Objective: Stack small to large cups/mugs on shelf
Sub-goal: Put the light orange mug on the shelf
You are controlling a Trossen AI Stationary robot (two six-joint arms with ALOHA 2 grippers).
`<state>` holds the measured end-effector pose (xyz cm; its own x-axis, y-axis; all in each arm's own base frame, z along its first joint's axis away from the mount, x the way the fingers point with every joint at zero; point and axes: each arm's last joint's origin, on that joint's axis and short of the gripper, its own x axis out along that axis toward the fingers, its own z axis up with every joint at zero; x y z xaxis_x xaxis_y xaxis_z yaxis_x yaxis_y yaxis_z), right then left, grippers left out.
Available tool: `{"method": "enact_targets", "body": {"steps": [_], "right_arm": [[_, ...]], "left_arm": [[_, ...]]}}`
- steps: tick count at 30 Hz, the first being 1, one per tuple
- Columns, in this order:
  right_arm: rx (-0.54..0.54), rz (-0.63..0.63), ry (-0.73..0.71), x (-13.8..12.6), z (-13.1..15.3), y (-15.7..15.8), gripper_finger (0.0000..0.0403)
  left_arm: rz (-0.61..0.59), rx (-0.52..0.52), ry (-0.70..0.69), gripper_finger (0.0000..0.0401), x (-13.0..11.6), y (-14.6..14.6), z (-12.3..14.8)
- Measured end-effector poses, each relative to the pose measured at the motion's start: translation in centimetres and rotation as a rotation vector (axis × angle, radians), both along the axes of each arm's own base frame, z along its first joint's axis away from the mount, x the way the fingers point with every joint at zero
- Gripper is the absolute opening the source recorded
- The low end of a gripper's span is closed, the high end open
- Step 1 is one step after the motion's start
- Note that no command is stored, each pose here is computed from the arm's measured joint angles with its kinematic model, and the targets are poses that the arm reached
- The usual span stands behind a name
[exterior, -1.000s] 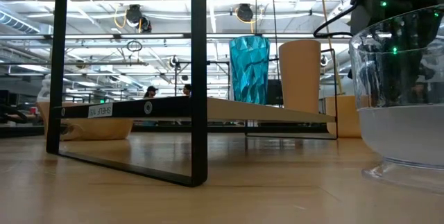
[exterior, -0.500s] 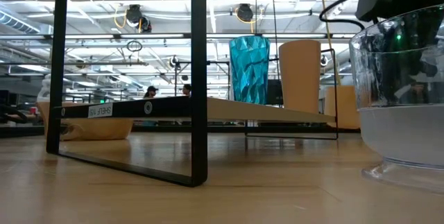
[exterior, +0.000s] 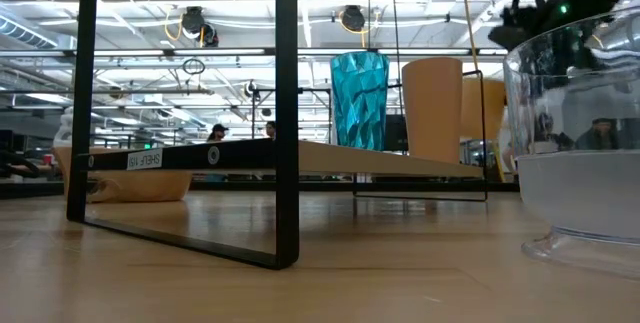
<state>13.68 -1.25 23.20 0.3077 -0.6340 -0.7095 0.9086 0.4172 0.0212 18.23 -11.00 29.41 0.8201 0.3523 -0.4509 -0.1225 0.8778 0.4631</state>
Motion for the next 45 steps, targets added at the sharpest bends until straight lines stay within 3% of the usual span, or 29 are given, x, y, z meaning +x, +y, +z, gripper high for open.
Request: {"method": "enact_targets", "body": {"steps": [16,26,33,45], "right_arm": [[-0.178,0.114,-0.083,1.3,8.1,-0.1,0.0043],[-0.291,0.361,-0.261,4.6,10.8,2.4,0.0043],[-0.378,0.515,-0.358,6.2,11.6,6.2,0.0043],[-0.42,0.667,-0.346,6.7,9.8,12.4,0.0043]], "left_arm": [[-0.002,0.004,0.002,0.0234,0.0,0.0,0.0],[-0.002,0.004,0.002,0.0234,0.0,0.0,0.0],[-0.001,0.001,0.0,0.0234,0.0,0.0,0.0],[0.003,-0.007,-0.003,0.0234,0.0,0.0,0.0]]}}
